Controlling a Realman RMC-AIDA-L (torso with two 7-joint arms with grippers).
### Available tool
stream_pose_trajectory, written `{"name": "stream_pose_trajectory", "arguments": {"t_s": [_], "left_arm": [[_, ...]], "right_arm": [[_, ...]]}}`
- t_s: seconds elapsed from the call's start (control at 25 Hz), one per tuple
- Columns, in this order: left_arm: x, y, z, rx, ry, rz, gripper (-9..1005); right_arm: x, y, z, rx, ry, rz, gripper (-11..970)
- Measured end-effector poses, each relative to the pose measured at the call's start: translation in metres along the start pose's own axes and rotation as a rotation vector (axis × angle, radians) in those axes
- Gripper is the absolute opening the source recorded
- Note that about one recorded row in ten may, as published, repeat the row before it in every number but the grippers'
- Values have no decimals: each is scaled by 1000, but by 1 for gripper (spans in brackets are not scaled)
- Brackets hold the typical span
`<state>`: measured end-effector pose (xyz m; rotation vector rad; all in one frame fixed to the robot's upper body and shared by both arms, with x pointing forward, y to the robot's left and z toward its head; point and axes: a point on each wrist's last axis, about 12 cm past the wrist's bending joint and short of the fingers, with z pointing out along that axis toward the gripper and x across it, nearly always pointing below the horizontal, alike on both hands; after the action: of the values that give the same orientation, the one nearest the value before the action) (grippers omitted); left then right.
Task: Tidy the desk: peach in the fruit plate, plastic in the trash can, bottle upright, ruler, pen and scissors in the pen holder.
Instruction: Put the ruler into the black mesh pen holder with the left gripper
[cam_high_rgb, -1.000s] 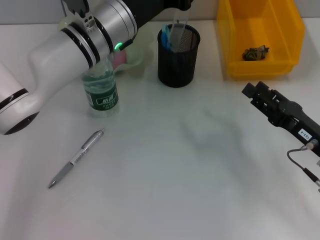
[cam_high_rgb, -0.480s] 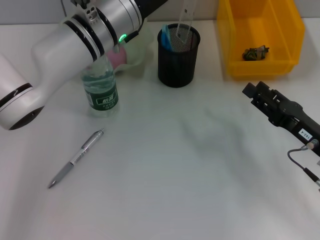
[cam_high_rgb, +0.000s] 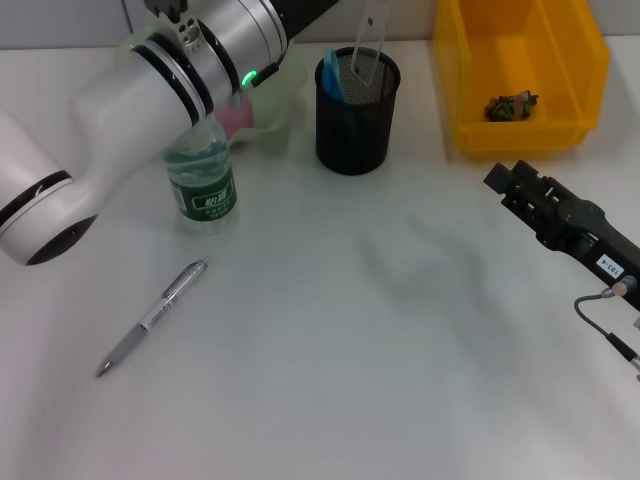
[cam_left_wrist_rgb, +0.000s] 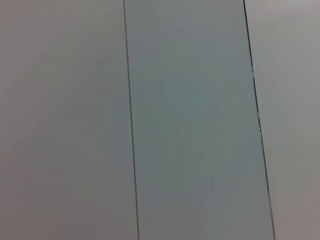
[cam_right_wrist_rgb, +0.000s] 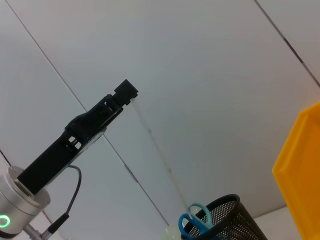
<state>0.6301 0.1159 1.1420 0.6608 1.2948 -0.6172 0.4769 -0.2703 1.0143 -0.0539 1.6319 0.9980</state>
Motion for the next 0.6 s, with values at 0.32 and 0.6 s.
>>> {"name": "stream_pose_trajectory", "arguments": {"t_s": [0.32,0.6], "left_arm": [[2,-2,2,4,17,9,403],[4,-1,1,-2,36,11,404]], "right_arm": [[0,0,0,-1,0,0,588],[0,0,0,-3,-2,0,589]]}}
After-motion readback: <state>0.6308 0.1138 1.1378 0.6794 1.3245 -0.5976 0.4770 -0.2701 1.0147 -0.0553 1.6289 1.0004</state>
